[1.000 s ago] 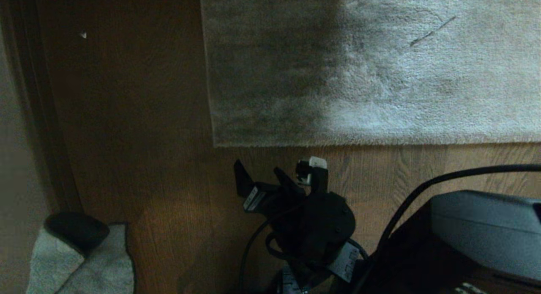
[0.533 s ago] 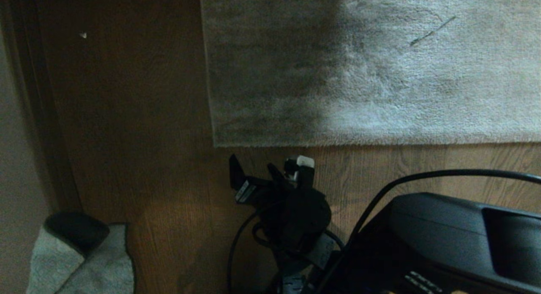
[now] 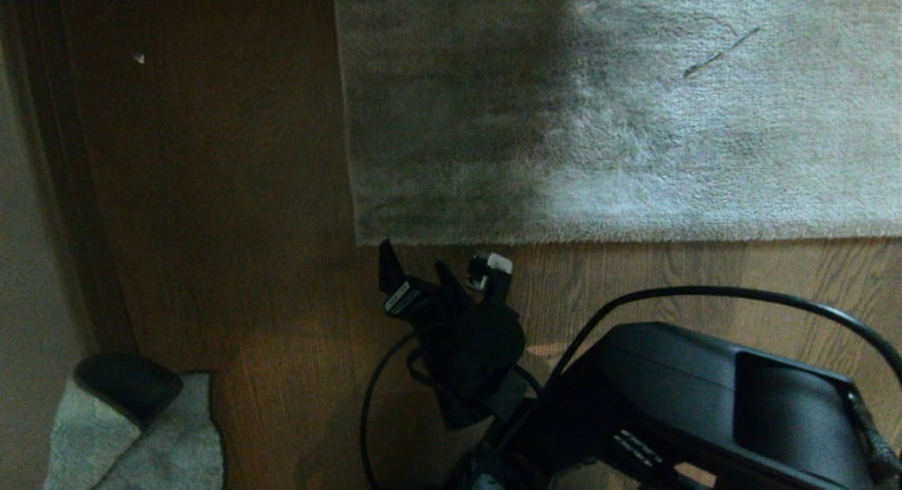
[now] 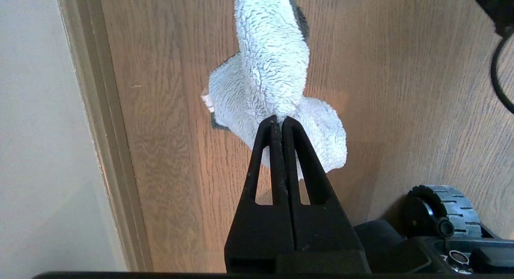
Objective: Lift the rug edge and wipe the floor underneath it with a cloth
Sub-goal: Lift up the carpet
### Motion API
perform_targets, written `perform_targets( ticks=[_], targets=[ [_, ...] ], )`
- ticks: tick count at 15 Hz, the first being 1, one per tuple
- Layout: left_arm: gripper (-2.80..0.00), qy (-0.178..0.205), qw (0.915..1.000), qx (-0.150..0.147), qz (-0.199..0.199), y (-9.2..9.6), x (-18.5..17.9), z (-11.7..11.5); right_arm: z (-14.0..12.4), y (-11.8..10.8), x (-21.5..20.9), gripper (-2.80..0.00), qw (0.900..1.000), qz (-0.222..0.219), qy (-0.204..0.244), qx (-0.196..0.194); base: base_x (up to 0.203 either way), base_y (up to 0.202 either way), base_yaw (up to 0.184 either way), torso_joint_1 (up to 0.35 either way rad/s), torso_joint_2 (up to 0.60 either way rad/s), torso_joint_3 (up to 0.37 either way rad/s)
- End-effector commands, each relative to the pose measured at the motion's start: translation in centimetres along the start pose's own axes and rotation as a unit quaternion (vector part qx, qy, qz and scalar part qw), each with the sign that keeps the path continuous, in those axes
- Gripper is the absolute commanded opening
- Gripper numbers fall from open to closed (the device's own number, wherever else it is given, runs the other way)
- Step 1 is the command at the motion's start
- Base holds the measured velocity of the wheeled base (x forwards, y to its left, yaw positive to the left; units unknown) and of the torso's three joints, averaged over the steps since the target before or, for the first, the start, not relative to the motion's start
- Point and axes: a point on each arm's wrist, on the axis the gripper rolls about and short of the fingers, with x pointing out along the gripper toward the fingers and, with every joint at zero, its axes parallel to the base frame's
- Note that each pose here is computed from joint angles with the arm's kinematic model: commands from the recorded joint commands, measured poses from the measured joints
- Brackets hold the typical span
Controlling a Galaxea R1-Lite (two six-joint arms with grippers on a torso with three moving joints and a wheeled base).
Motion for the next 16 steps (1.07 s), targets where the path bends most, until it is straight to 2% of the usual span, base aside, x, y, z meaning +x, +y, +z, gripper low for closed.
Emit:
perform_targets(
  ticks=[1,9,16],
  targets=[
    [-2.8,0.0,1.0,0.0,0.0,0.0,0.0,0.0,-1.0,-1.0,0.5,0.0,1.0,0.004,-0.018,0.025,0.0,0.0,0.0,0.0,0.0,0.0],
    [-2.8,0.0,1.0,0.0,0.0,0.0,0.0,0.0,-2.7,-2.0,2.4,0.0,0.998,0.018,-0.042,0.042,0.0,0.0,0.0,0.0,0.0,0.0],
    [-2.8,0.0,1.0,0.0,0.0,0.0,0.0,0.0,-2.6,-2.9,3.8,0.0,0.997,0.017,-0.066,0.034,0.0,0.0,0.0,0.0,0.0,0.0]
  ],
)
